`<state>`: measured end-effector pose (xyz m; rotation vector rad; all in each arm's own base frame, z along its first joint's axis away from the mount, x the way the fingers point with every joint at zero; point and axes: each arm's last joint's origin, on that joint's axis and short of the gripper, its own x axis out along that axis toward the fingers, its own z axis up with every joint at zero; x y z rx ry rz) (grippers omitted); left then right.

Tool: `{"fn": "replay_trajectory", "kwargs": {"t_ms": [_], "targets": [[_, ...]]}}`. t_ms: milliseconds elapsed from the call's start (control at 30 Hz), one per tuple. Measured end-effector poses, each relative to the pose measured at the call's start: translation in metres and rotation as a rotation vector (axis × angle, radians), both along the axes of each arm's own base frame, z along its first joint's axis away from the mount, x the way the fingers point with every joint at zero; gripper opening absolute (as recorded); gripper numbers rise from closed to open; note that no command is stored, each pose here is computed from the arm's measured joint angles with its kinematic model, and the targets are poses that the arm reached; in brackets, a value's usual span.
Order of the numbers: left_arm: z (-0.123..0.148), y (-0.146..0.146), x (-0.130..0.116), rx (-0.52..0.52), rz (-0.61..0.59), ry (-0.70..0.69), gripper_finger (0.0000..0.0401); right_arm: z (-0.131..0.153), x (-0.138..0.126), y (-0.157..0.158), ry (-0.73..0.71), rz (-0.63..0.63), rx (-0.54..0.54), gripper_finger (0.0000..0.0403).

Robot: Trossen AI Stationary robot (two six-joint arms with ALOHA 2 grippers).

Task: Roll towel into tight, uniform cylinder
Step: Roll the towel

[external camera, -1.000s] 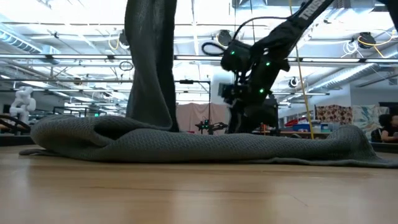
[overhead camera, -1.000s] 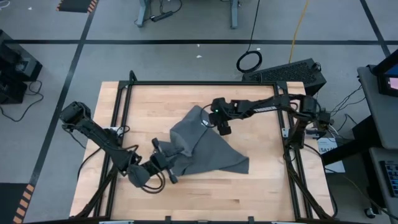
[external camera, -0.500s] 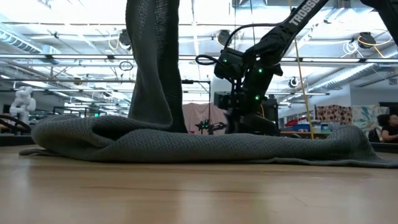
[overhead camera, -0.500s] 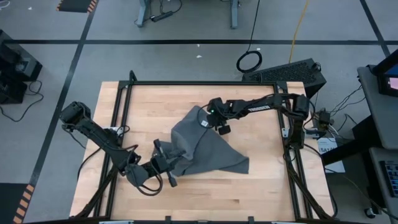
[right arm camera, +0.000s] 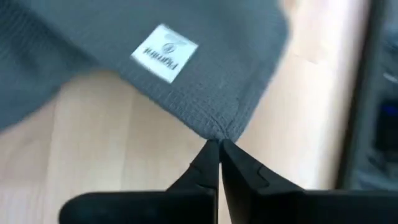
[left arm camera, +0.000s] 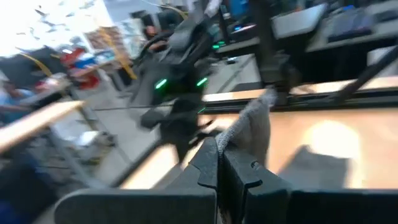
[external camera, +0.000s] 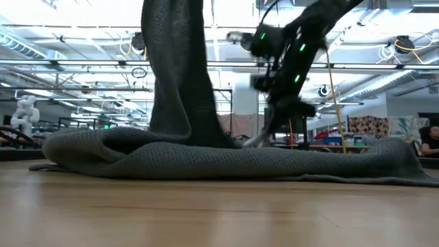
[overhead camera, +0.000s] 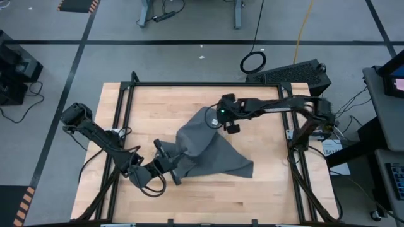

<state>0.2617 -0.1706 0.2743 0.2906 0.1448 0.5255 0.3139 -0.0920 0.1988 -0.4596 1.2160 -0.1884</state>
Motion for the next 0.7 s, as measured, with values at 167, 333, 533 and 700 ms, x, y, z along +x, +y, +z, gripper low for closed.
{"fn": "replay_trajectory", "kwargs": {"t_ms": [167,333,533,700], "targets": [[0.019,0.013,0.005,0.102,0.042,-0.018,0.0002,0.070,-0.042,0.024,-0.168,-0.120,-0.046,0.0002],[0.055,0.027,0.001,0.262,-0.042,-0.126,0.0002,0.131,-0.095,0.060,-0.463,-0.159,0.040,0.0003],[0.109,0.071,-0.021,0.398,0.015,-0.360,0.0002,0.198,-0.148,0.087,-0.784,-0.175,-0.051,0.0001],[0.134,0.120,-0.035,0.462,0.053,-0.461,0.0002,0.244,-0.165,0.087,-0.924,-0.143,-0.199,0.0001]]}}
